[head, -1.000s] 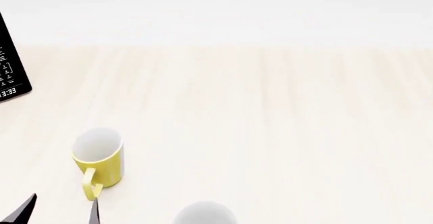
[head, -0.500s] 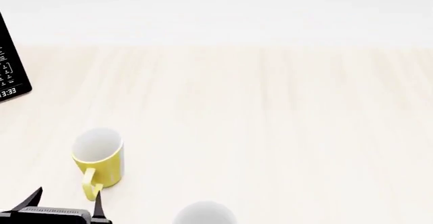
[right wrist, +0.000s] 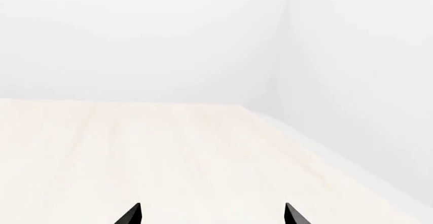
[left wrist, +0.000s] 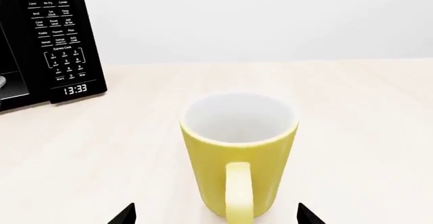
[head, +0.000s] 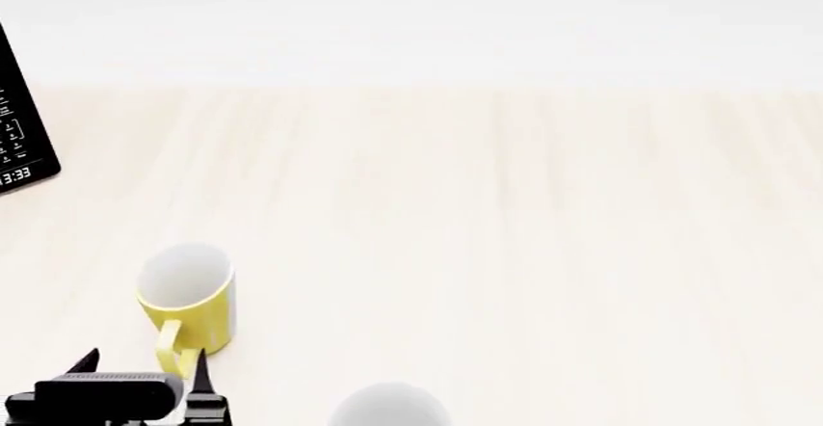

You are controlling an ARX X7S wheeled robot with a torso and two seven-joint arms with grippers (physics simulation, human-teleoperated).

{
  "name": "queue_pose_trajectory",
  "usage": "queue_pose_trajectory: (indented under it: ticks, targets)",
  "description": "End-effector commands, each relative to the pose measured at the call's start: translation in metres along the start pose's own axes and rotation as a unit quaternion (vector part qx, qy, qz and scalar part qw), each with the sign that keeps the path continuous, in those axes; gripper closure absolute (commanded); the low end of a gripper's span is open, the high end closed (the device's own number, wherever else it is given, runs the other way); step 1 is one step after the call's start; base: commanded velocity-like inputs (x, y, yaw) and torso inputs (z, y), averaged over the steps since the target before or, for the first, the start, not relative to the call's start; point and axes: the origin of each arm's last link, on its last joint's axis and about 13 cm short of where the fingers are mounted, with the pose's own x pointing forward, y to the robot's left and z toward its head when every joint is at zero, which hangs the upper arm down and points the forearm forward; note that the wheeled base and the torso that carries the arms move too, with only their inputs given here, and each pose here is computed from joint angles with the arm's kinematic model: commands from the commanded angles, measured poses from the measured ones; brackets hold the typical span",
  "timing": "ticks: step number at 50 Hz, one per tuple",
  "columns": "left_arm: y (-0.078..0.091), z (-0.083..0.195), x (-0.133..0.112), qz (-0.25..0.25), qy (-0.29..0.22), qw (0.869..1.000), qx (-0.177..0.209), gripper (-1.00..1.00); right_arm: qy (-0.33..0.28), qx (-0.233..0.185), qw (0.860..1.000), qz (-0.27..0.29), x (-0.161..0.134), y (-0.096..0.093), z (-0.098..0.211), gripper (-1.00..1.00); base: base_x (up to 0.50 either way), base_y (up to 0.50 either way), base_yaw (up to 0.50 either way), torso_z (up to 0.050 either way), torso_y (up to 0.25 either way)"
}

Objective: Put the yellow and white mug to the front of the white mug.

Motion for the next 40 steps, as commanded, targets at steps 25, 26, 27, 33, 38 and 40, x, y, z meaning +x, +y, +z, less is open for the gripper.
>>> queue_pose_trajectory:
  ticks: [25, 26, 27, 33, 38, 40]
  targets:
    - [-0.013, -0.001, 0.015, -0.01, 0.028, 0.998, -0.055, -1.0, 0.003, -0.001, 1.0, 0.0, 0.001, 0.0, -0.002, -1.0, 0.0, 0.0, 0.0, 0.0, 0.0]
    - [-0.012, -0.001, 0.015, -0.01, 0.029, 0.998, -0.055, -1.0, 0.003, -0.001, 1.0, 0.001, 0.001, 0.0, -0.002, -1.0, 0.0, 0.0, 0.0, 0.0, 0.0]
    - [-0.012, -0.001, 0.015, -0.01, 0.028, 0.998, -0.056, -1.0, 0.002, -0.002, 1.0, 0.001, 0.0, 0.0, -0.001, -1.0, 0.0, 0.0, 0.0, 0.0, 0.0]
    - [-0.011, -0.001, 0.016, -0.008, 0.032, 0.997, -0.065, -1.0, 0.001, -0.002, 1.0, 0.0, 0.0, 0.0, -0.001, -1.0, 0.0, 0.0, 0.0, 0.0, 0.0]
    - [-0.01, -0.003, 0.016, -0.008, 0.032, 0.998, -0.06, -1.0, 0.002, -0.002, 1.0, 0.002, 0.0, 0.001, -0.001, -1.0, 0.0, 0.0, 0.0, 0.0, 0.0]
    - [-0.009, -0.004, 0.017, -0.005, 0.032, 0.998, -0.059, -1.0, 0.002, -0.002, 1.0, 0.002, 0.0, 0.001, -0.002, -1.0, 0.0, 0.0, 0.0, 0.0, 0.0]
